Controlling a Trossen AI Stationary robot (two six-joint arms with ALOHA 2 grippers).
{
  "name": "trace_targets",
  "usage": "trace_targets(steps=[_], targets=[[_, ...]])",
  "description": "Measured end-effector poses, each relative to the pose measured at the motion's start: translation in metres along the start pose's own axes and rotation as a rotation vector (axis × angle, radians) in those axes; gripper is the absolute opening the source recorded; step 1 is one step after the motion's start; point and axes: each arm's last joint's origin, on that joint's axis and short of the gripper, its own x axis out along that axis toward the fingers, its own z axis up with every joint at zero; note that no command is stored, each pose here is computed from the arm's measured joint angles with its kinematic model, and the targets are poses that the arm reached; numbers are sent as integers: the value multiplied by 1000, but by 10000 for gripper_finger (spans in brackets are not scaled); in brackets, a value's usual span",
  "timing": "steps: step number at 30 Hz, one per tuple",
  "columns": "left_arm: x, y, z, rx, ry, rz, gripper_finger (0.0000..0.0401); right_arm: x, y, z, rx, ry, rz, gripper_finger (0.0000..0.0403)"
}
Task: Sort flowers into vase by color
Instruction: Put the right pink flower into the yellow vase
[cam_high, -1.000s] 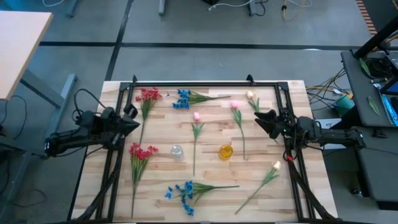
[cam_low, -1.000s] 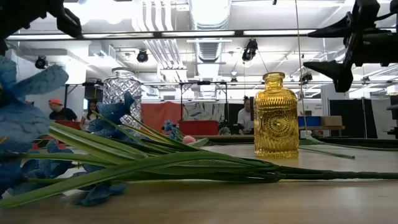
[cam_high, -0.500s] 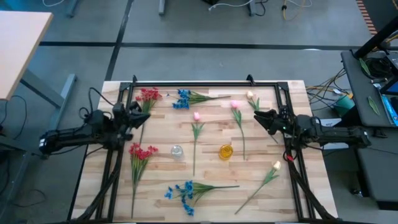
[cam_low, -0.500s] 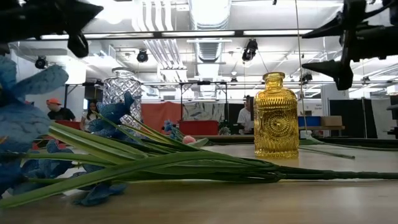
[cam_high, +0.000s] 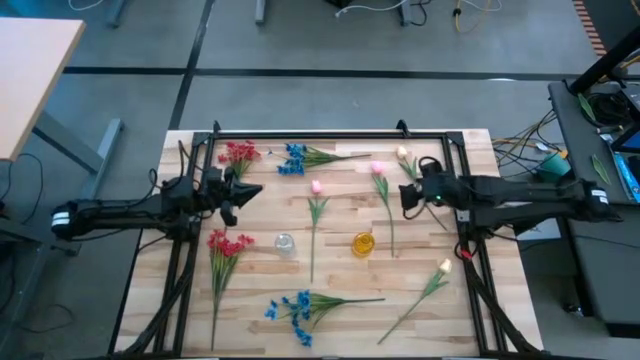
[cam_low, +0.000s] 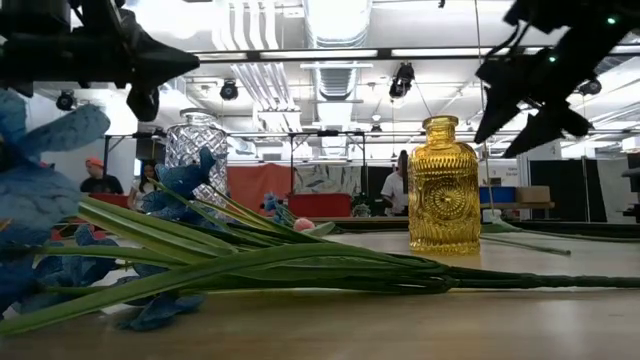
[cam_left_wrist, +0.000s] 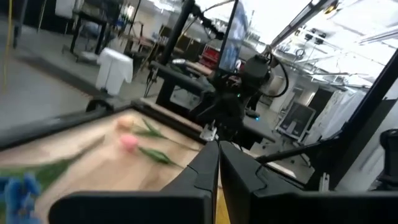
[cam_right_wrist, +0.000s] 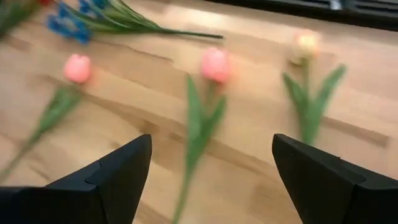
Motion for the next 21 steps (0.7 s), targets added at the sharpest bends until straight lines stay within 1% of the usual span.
trace_targets(steps=[4,7,9,11,14,17,19,21], targets=[[1,-3,7,69,-28,-12,0,7,10,10,-63,17,-88,325],[2,-5,11,94,-40,-22,0,13,18,17,-86,-3,-141,325],[3,-5,12,62,-53,2,0,17,22,23,-81,-33,-188,325],[4,-3,11,28,-72,31,0,20,26,28,-73,-31,-204,325],[7,-2,10,36,-115,65,0,26,31,35,-45,-15,-209,325],[9,-4,15,97,-156,47,0,31,35,46,-16,39,-184,325],[11,-5,15,129,-139,18,0,36,37,51,-56,95,-150,325],[13,-5,11,134,-103,-13,0,43,40,50,-120,167,-118,325]])
